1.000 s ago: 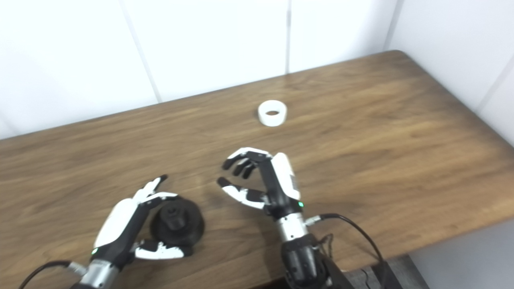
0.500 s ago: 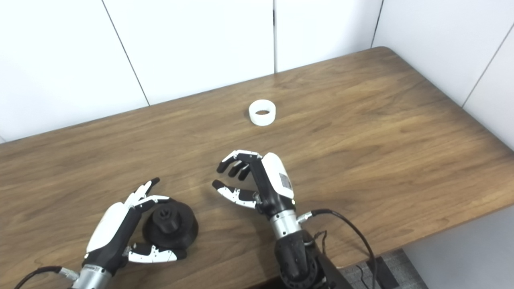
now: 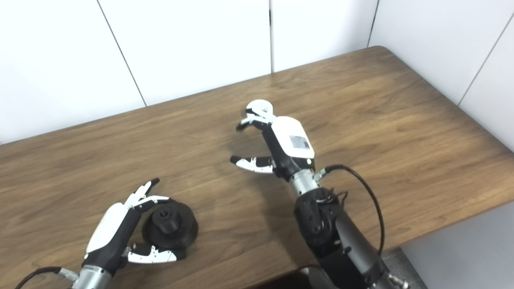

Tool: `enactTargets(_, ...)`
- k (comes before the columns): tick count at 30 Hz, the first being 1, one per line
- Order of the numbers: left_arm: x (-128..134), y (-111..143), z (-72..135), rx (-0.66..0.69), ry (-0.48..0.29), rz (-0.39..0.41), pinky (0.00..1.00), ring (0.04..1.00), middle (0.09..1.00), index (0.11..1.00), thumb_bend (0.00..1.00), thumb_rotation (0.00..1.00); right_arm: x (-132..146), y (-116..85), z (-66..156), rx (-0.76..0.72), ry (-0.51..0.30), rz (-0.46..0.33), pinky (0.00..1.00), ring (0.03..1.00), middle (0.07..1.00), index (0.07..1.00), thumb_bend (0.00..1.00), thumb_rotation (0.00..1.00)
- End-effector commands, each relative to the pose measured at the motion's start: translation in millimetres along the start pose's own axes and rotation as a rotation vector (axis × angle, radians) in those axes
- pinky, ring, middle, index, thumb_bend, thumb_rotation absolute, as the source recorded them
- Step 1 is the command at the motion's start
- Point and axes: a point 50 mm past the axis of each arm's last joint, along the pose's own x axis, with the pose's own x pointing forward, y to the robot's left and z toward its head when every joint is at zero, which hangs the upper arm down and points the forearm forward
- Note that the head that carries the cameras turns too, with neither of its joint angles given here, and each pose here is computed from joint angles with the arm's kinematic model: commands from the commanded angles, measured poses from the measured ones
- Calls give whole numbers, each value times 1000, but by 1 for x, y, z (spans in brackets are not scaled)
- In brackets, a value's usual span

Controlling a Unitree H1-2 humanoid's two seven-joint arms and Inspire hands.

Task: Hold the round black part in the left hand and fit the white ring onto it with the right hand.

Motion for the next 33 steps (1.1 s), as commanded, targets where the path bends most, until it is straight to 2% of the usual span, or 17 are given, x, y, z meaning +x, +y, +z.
enactTargets(1,4,10,6,27,-35,29,1000,1000,1000,638,937,297,21,-18,7,-56,-44,-58,777,910,923,781,709,418)
enactTargets(7,4,8,7,19,-33,30,1000,1000,1000,638,941,291,45,-28,1,-171,1,-36,893,995,998,877,802,549)
enactTargets(12,3,7,6,24,-30,30,1000,1000,1000,638,943,297,64,-31,-5,-209,41,-17,936,1000,1000,910,868,526)
enactTargets(20,2,6,6,25,-28,28,1000,1000,1000,639,943,297,93,-30,-17,-260,81,67,960,1000,1000,937,888,501)
enactTargets(24,2,6,6,26,-29,30,1000,1000,1000,638,945,301,108,-31,-22,-300,112,116,979,1000,1000,948,884,529)
enactTargets(33,2,6,6,27,-30,31,1000,1000,1000,637,948,309,136,-25,-36,-347,182,182,912,1000,1000,938,913,570)
